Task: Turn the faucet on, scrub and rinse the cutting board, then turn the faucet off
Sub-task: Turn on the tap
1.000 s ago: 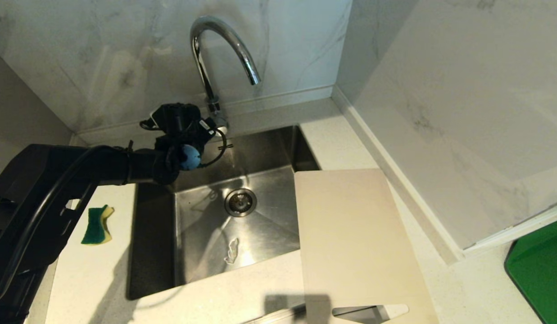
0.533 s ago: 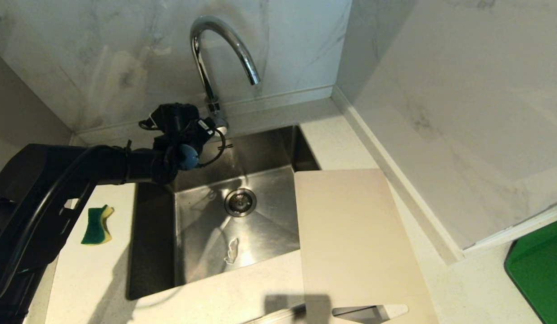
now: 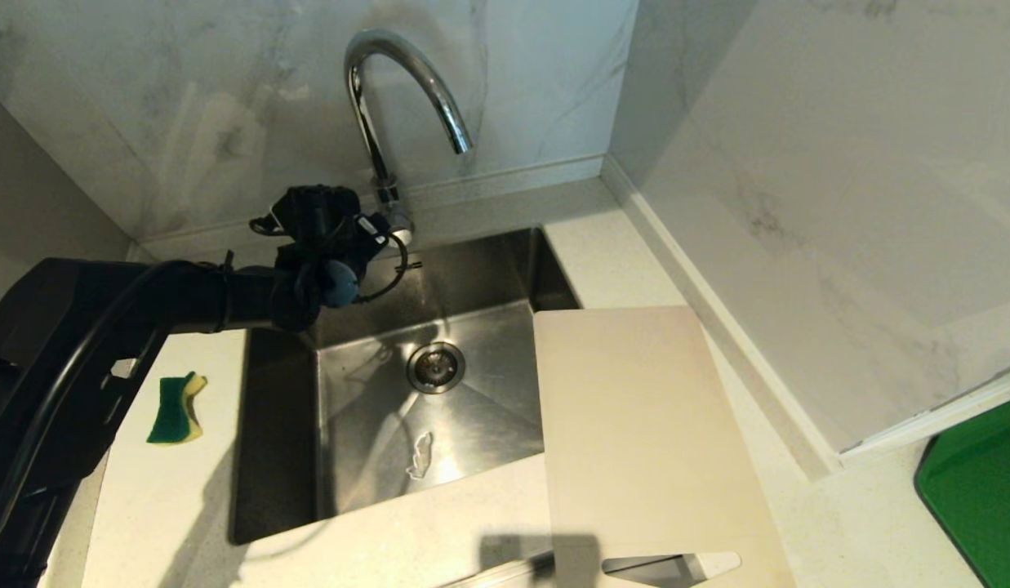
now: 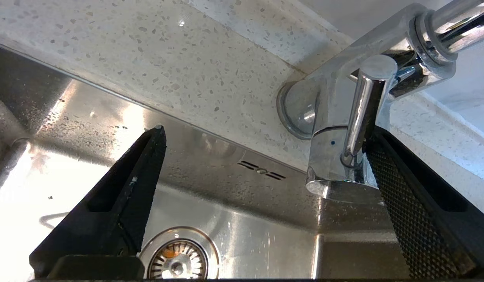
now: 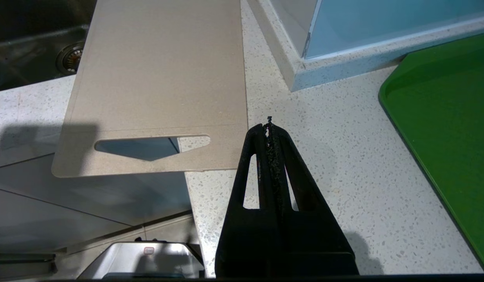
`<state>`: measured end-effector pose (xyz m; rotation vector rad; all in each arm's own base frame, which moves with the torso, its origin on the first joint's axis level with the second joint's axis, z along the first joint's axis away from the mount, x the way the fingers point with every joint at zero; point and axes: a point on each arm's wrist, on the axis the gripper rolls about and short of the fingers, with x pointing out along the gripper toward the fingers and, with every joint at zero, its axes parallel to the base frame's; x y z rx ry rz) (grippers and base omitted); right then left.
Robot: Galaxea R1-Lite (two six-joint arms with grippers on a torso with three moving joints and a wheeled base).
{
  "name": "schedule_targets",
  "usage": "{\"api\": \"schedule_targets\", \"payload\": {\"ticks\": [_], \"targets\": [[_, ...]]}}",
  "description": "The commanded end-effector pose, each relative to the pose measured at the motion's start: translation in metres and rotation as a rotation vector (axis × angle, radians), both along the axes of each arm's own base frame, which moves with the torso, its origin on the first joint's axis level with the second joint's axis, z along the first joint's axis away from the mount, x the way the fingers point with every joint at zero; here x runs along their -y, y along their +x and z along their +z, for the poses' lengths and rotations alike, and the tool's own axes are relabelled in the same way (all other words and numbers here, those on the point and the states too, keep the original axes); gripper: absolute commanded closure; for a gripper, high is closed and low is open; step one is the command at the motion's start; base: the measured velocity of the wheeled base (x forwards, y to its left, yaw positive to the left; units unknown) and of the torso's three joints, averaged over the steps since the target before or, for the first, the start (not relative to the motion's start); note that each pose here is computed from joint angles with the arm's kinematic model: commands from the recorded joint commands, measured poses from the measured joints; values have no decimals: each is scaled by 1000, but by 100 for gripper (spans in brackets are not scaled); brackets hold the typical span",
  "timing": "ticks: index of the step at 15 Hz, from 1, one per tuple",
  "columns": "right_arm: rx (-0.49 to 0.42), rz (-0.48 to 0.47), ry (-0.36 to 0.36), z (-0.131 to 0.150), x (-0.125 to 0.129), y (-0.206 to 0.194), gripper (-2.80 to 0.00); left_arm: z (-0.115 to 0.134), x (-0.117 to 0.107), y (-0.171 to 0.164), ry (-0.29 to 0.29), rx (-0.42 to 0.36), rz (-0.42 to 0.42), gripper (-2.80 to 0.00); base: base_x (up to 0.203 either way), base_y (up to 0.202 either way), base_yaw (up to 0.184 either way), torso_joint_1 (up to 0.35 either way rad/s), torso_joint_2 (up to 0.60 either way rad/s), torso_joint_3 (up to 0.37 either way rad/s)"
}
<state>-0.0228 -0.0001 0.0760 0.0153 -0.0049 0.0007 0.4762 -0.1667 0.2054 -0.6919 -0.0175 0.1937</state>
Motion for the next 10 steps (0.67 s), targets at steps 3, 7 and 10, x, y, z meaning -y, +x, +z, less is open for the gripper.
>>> {"api": "schedule_targets", "payload": {"ticks": [3,7,10], "targets": [[1,1,0,0,0,0,0,4,-2,-3,-6,-10,7,-280,0,0,0,0,0,0],[1,0,0,0,0,0,0,6,-2,-5,-25,-36,-7,-280,0,0,0,0,0,0],[0,1,0,0,0,0,0,6,-3,-7,-30,-52,-11,-280,0,0,0,0,0,0]]}}
